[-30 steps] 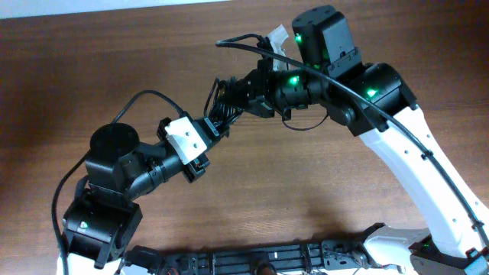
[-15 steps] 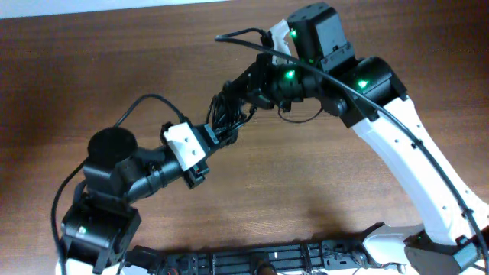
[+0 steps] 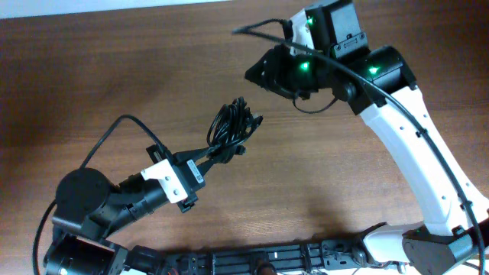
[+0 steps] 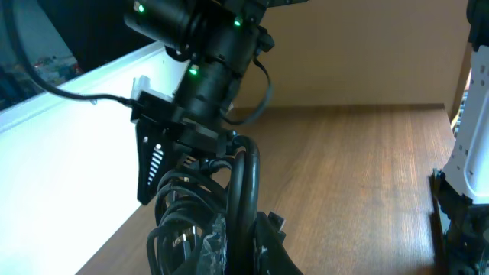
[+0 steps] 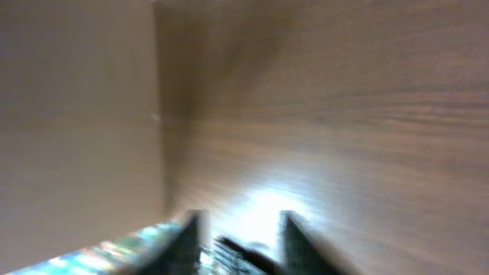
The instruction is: Untangle cables
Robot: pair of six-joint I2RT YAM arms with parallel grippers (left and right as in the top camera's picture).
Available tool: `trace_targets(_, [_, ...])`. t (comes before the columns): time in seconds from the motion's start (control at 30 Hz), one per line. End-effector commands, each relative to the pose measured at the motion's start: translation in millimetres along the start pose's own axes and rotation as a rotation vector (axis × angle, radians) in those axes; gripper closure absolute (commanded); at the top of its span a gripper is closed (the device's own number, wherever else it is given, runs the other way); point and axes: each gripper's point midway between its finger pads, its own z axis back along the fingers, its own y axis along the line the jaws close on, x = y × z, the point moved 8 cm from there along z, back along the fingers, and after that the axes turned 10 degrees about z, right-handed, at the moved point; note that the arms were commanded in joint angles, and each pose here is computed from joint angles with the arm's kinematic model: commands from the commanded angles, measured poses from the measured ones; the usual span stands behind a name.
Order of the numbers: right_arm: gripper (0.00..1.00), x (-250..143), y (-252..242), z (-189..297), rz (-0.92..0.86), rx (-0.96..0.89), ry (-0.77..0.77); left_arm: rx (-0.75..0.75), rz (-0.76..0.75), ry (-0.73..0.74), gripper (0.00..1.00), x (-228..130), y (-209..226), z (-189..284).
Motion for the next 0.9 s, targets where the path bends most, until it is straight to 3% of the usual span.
trace_targets(0.0, [0.48,-2.4,-2.6,3.8,0.317,-0.031,0.022,0.045,0.053,-0.016,1.0,4.7,2.2,2.9])
trace_targets(0.17, [0.43,-6.5,-4.0,3.8,0.664,-0.026,0.053,0.046,0.265,-0.077,1.0,15.0,3.9,3.4])
trace_targets(0.27, [0.43,-6.3,-3.9,3.8,0.78,-0.024,0.053,0.125,0.42,-0.122,1.0,19.8,12.6,4.7])
trace_targets(0.47, [0.42,-1.7,-1.2,3.7,0.847,-0.019,0.023,0.291,0.596,-0.15,1.0,15.0,27.6,7.9])
trace_targets(0.73, [0.34,15.3,10.3,4.4,0.726,0.009,-0.092,0.316,0.629,-0.091,1.0,3.7,27.6,7.5])
trace_targets(0.87, [0.34,9.3,19.3,4.9,0.794,0.124,-0.069,0.343,0.613,-0.098,1.0,4.1,30.2,8.6])
